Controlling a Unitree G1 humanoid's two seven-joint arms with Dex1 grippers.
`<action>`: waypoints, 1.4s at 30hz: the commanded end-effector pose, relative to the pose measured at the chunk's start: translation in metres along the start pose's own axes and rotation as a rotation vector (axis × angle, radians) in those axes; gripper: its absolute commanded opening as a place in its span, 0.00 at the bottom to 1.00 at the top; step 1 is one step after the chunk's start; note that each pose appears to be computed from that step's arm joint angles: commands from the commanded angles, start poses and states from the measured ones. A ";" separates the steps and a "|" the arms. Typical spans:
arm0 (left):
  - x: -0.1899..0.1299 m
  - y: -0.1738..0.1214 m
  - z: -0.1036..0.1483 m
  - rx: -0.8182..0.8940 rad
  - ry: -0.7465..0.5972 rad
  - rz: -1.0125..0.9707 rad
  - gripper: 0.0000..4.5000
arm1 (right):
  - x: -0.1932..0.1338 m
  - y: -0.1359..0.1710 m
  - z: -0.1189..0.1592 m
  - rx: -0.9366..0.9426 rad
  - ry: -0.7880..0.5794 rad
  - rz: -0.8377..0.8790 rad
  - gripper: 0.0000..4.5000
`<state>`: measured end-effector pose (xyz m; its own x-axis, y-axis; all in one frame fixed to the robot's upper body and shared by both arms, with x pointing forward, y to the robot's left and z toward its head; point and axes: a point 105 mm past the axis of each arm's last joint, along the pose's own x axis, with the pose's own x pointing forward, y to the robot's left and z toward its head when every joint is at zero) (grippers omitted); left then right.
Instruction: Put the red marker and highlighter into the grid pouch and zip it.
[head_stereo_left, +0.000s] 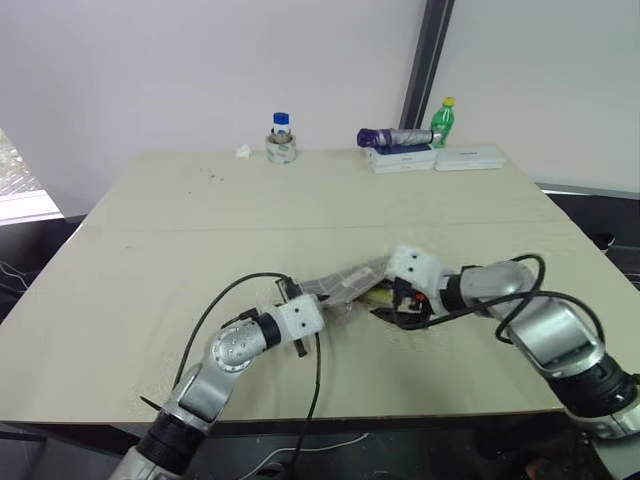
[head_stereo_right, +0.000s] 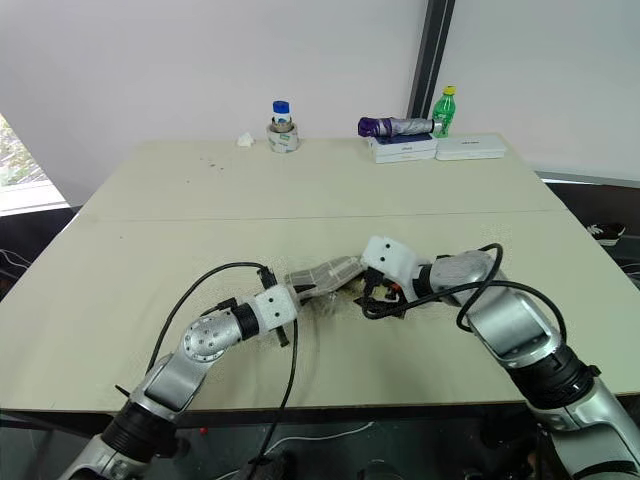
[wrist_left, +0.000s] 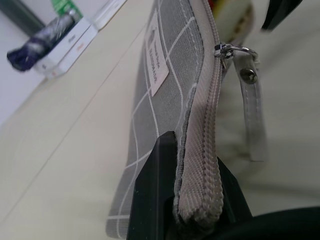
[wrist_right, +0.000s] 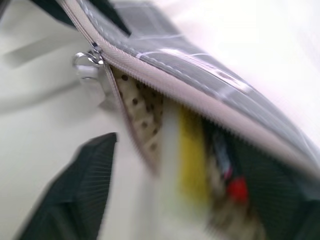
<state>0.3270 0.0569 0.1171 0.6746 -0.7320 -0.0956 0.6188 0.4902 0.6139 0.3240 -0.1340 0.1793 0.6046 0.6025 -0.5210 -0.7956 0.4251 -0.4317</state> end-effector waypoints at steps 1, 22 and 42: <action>-0.005 0.022 0.003 -0.094 -0.002 0.085 0.00 | -0.035 -0.012 0.033 -0.089 -0.139 -0.046 0.81; 0.031 0.053 0.057 -0.659 -0.086 -0.057 0.00 | 0.019 -0.002 0.051 0.283 -0.299 -0.142 0.81; 0.028 0.053 0.055 -0.614 -0.062 -0.037 0.00 | 0.022 -0.011 0.051 0.401 -0.344 -0.188 0.02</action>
<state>0.3582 0.0355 0.1727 0.6258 -0.7726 -0.1066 0.7755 0.6310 -0.0209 0.3459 -0.0895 0.1890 0.7330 0.6406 -0.2288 -0.6746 0.7277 -0.1240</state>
